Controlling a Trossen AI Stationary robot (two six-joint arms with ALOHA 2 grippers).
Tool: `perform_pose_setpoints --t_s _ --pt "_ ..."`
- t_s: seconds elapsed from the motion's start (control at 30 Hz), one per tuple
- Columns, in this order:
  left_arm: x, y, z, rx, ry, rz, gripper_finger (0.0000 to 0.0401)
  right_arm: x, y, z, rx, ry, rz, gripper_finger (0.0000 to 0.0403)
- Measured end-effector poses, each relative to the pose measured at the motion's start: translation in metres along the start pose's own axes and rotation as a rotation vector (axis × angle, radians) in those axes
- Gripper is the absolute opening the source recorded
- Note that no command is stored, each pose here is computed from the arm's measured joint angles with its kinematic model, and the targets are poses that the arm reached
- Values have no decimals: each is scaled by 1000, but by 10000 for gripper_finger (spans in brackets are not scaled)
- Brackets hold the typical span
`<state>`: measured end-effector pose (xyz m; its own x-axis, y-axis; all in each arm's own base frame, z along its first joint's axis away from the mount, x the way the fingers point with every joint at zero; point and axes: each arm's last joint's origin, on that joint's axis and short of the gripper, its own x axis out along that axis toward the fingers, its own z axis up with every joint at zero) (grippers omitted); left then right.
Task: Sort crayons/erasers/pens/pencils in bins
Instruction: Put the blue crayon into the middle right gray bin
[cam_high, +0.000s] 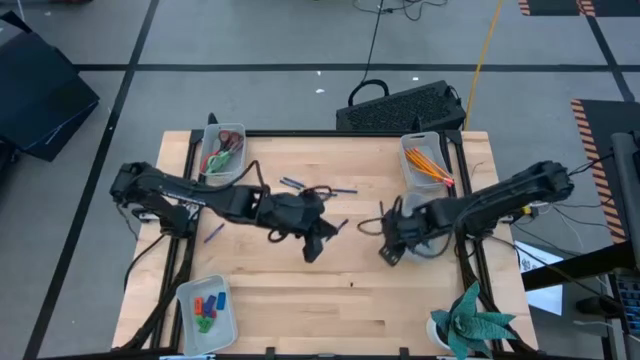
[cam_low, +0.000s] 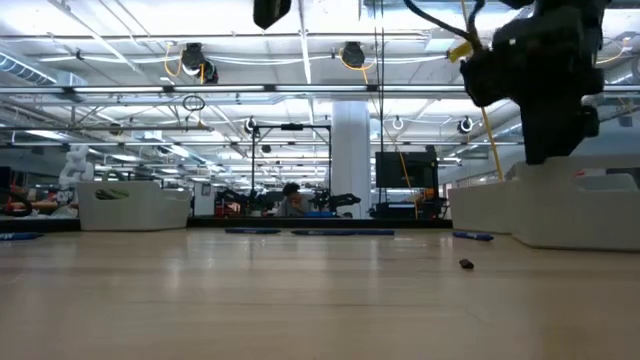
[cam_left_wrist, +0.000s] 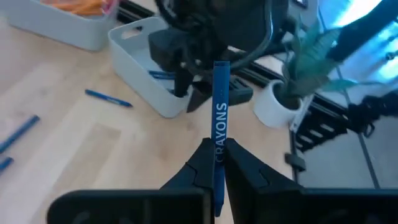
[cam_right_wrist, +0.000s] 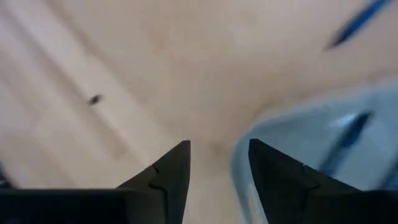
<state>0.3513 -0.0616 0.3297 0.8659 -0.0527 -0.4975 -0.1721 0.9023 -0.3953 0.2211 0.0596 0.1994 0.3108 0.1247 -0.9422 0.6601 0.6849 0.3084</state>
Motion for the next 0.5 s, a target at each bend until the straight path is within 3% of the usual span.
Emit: perform_pose_setpoints --t_s 0.13,0.3,0.4,0.5 --pt "2 -10 -10 34 36 -16 19 -3 34 -11 12 30 44 155" --pt "4 -20 -14 75 23 -53 19 -42 67 -23 -5 -85 153 155" --pt "9 -20 -12 70 -2 -61 19 -75 73 -30 -21 -198 210 155" --pt "26 -21 -10 80 -46 -75 19 -100 61 -38 -31 -272 199 155"
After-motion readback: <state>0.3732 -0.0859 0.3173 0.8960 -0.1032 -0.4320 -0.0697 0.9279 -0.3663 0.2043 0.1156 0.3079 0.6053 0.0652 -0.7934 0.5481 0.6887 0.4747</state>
